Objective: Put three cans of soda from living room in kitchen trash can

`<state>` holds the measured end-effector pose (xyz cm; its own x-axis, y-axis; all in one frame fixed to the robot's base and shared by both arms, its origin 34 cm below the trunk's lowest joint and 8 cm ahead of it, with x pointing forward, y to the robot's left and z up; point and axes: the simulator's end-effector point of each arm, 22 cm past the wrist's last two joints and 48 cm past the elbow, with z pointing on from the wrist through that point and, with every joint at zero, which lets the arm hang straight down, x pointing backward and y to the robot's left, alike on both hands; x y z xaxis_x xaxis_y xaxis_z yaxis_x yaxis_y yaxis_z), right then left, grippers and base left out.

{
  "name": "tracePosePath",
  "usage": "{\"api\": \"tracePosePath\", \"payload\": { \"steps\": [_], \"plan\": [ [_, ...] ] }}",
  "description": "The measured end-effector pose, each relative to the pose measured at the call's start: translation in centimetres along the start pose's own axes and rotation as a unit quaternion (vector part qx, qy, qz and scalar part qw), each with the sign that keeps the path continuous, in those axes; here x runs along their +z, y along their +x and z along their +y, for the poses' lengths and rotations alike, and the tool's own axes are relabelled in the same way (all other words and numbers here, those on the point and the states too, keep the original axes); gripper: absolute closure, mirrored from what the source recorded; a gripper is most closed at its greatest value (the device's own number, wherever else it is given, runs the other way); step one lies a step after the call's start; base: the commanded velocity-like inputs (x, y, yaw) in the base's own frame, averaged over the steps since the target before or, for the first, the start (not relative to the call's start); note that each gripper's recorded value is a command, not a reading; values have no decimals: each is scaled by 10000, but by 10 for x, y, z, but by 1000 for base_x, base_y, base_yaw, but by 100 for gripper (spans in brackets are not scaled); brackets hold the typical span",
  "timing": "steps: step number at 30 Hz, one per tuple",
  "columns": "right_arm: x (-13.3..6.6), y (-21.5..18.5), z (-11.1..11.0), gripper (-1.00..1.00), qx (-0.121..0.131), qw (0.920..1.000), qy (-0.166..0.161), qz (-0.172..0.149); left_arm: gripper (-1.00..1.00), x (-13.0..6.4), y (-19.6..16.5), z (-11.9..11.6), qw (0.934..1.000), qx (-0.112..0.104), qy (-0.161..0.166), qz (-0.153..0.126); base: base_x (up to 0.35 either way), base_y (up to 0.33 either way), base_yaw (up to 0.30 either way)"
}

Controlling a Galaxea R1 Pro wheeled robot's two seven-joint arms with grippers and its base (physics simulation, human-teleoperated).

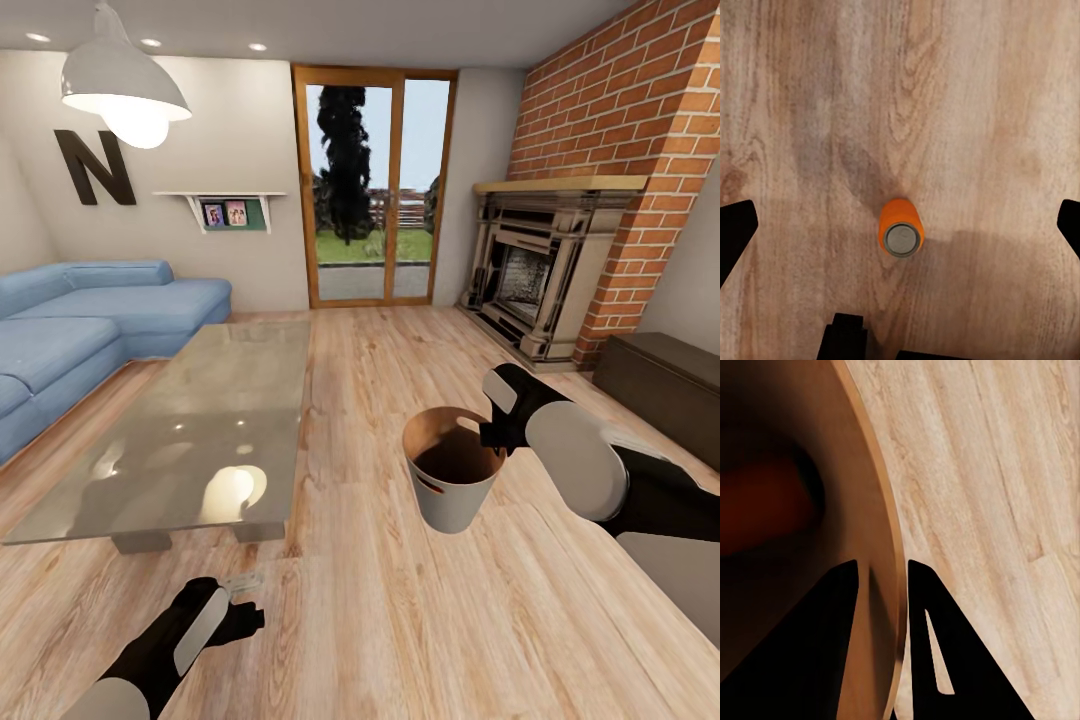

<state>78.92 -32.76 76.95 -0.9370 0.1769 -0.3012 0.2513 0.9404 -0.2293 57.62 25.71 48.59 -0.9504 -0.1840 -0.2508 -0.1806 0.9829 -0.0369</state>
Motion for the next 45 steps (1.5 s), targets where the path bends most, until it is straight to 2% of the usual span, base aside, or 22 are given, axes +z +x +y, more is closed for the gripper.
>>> {"api": "tracePosePath", "payload": {
  "steps": [16,29,33,45],
  "plan": [
    [25,13,6,100,-7,10000,-2,3,-100,28,13,2,10000,-31,15,3,0,0,0],
    [49,26,11,100,-3,10000,-3,3,-100,61,41,11,9998,-66,-48,203,0,0,0],
    [56,30,12,100,-4,10000,0,1,-100,73,56,16,9993,-82,-100,342,0,0,0],
    [78,42,17,100,-8,10000,2,-2,-100,99,75,0,9992,-61,-11,386,0,0,0]
  ]
}}
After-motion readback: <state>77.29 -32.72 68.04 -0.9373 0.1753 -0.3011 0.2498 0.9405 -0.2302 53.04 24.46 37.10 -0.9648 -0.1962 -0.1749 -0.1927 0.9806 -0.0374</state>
